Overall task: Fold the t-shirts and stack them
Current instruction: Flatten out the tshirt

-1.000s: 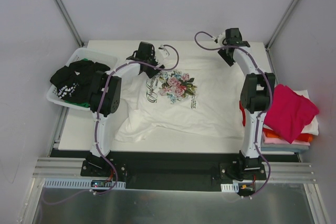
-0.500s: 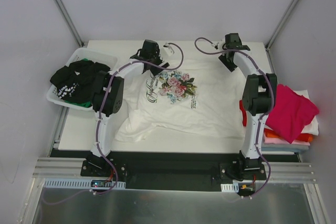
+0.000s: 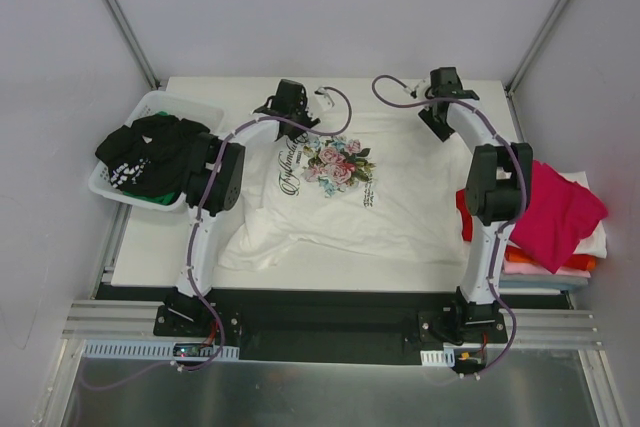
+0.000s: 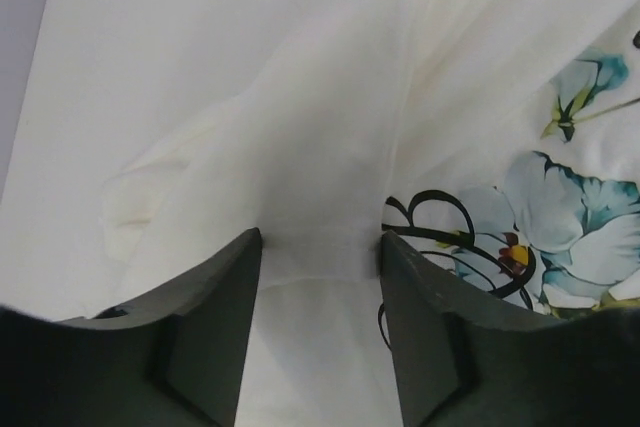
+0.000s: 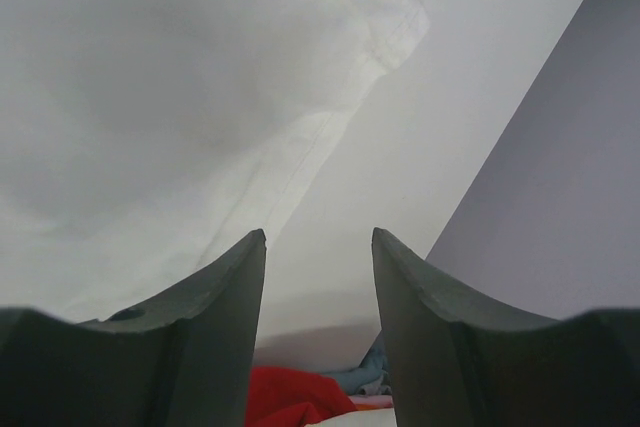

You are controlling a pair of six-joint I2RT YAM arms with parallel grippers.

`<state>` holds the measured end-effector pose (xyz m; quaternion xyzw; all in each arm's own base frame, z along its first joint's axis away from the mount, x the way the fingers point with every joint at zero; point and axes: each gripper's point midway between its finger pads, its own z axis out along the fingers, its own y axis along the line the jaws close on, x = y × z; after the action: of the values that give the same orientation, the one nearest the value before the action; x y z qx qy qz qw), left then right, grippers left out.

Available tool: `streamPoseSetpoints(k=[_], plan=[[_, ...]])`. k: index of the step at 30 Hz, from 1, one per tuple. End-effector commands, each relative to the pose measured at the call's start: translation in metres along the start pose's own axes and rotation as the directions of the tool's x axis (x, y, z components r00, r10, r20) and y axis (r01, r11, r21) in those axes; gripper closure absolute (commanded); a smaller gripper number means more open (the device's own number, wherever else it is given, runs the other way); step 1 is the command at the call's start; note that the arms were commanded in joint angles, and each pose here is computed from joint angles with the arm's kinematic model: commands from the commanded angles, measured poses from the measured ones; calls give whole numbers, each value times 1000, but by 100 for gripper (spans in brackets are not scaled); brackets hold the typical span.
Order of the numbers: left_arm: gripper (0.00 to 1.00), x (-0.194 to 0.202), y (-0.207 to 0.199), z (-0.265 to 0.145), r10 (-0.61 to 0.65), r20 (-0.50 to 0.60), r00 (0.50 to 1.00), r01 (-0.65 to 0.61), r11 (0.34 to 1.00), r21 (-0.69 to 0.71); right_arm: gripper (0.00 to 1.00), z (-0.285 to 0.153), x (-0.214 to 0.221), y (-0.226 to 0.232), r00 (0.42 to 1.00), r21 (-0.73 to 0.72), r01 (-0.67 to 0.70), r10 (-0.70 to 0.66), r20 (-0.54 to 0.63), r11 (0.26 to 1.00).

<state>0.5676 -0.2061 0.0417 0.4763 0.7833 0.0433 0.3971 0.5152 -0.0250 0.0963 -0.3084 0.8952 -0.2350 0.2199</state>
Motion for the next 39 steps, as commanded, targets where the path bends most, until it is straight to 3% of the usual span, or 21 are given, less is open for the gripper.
streamPoseSetpoints(k=[1,5,9,10,11,26,29,30,34,39], plan=[[55,-8,10,8,28,13,1000,-27,999,-36,51,-35,-8,-17,997,36,-43,41,64,998],[64,-12,14,9,30,19,999,-29,998,-47,51,-35,-3,-13,998,28,-44,43,56,999],[81,-16,19,8,37,23,999,-36,997,-64,53,-33,1,-9,998,19,-43,42,44,999],[94,-18,22,7,37,28,999,-35,997,-70,53,-32,2,-7,998,16,-40,40,41,999],[100,-22,24,5,32,36,999,-29,997,-77,53,-32,3,-6,999,14,-39,38,38,999],[100,-61,78,-12,48,93,994,-24,969,-247,55,-25,12,7,999,-19,-37,37,10,999],[80,-63,85,-10,44,94,995,-17,962,-274,56,-24,14,9,999,-27,-39,39,6,999],[63,-61,84,-10,42,87,995,-16,960,-278,56,-24,14,9,999,-27,-41,41,4,999],[31,-61,93,-15,25,92,995,6,944,-329,56,-26,16,11,999,-34,-42,42,5,999],[19,-65,98,-29,7,108,994,32,935,-354,57,-32,20,16,998,-47,-56,57,11,997]])
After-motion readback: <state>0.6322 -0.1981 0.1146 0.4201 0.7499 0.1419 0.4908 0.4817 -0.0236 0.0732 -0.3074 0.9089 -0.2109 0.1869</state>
